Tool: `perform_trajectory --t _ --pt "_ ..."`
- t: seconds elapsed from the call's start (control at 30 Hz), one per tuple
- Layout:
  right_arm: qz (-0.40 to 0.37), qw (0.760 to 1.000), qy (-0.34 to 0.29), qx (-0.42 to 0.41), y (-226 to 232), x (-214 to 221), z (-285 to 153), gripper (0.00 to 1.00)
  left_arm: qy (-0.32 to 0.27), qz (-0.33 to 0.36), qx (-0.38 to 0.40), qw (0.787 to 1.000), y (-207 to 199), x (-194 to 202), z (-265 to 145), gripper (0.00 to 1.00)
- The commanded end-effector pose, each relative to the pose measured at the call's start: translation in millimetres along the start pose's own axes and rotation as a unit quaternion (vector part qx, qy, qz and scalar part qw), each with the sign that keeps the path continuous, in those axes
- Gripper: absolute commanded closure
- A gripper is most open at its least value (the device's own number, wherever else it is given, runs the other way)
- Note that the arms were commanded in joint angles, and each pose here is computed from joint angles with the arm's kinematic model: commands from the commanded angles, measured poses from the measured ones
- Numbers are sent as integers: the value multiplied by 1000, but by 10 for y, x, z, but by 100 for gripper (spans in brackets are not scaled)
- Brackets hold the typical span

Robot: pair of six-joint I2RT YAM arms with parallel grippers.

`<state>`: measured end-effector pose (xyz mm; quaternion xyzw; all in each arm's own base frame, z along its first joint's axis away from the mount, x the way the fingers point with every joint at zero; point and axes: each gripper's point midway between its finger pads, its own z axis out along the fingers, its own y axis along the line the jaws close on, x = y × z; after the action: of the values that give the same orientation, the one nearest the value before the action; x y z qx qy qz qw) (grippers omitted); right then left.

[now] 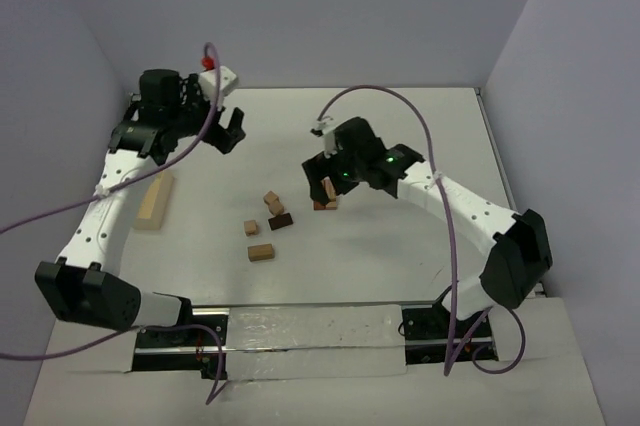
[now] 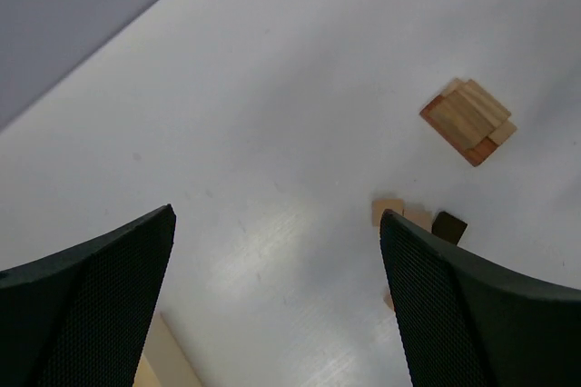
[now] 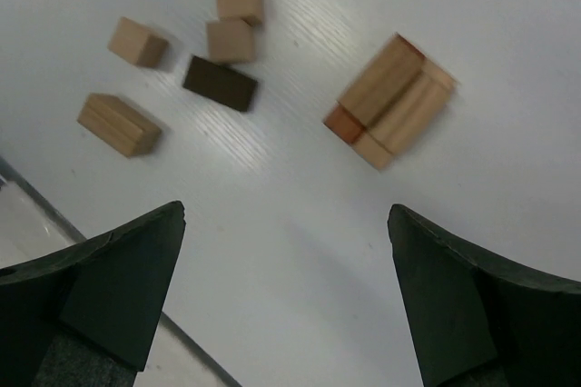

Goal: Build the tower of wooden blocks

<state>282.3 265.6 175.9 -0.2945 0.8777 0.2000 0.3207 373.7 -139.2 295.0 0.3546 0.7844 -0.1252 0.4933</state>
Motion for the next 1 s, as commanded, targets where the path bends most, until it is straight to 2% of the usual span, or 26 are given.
perform_trajectory --t 0.0,0.13,0.2,0.37,0.5,0.63,0.97 --pt "60 995 -7 77 153 -193 262 0 -77 -109 -72 988 393 -68 -382 1" --pt "96 994 21 50 451 -133 538 0 -91 -157 -115 977 565 55 -574 1" --pt "114 991 27 62 529 -140 661 0 -97 -170 -131 972 626 126 -652 1" --pt "156 983 50 87 769 -79 985 0 -95 -196 -154 964 709 254 -634 1" --pt "178 973 87 114 851 162 1203 0 -97 -218 -156 958 752 297 -593 1" --pt "163 970 118 136 923 556 1365 0 -97 -221 -153 958 778 312 -580 1" --pt "134 974 107 150 945 618 1457 0 -96 -220 -135 961 737 327 -556 1"
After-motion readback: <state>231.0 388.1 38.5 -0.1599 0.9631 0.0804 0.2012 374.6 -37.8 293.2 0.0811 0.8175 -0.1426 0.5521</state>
